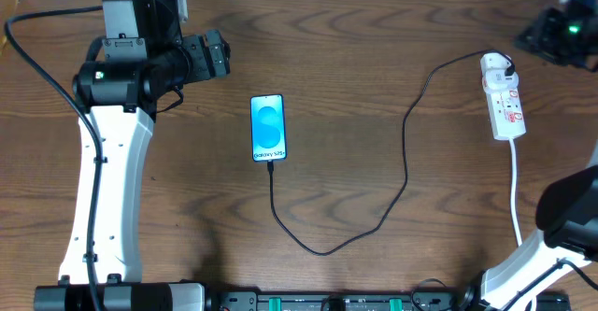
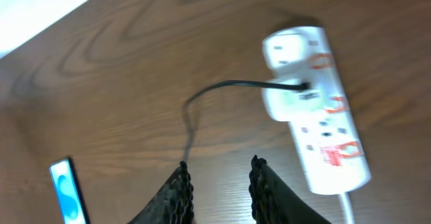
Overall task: Plug charger to phone and switch on socket
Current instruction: 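Move the right gripper over the power strip's switch, then press the orange switch beside the charger with the right gripper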
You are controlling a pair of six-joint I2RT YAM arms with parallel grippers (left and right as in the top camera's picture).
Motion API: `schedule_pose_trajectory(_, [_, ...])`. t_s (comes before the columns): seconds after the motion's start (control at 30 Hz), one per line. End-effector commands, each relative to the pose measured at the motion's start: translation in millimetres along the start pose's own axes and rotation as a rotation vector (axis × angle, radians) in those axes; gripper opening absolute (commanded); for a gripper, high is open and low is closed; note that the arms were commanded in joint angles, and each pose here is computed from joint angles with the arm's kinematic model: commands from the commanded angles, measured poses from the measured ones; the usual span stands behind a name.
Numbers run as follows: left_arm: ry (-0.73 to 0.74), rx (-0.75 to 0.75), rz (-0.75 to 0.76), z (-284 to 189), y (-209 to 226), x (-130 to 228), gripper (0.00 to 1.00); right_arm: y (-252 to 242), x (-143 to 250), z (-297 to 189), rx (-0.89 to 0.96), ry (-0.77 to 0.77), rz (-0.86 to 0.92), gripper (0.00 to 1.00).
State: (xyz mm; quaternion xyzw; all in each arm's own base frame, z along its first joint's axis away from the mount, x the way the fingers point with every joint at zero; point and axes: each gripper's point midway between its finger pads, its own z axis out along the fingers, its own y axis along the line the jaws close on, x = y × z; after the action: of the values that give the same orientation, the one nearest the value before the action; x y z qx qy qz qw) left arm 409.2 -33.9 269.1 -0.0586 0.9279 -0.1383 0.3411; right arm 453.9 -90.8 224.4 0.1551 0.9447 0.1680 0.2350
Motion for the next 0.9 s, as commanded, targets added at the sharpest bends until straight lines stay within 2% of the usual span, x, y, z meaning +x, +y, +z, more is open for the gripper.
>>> schedule_pose_trajectory(0.0, [-0.018, -0.013, 0.001, -5, 2, -5, 0.96, -29, 4, -1, -0.025, -0.007, 0.086, 0.24])
schedule_pose_trajectory(0.17, [-0.018, -0.013, 0.001, -5, 2, -5, 0.96, -56, 7, 15, -0.122, -0.034, 0.162, 0.15])
schedule_pose_trajectory(0.3, [-0.018, -0.014, 0.001, -5, 2, -5, 0.96, -82, 17, 34, -0.129, -0.047, 0.256, 0.01])
schedule_pose_trajectory(0.6, [-0.018, -0.014, 0.001, -5, 2, -5, 0.96, -114, 28, 61, -0.159, -0.104, 0.335, 0.01])
schedule_pose_trajectory(0.87, [-0.018, -0.013, 0.001, -5, 2, -5, 0.96, -128, 31, 86, -0.171, -0.087, 0.374, 0.01])
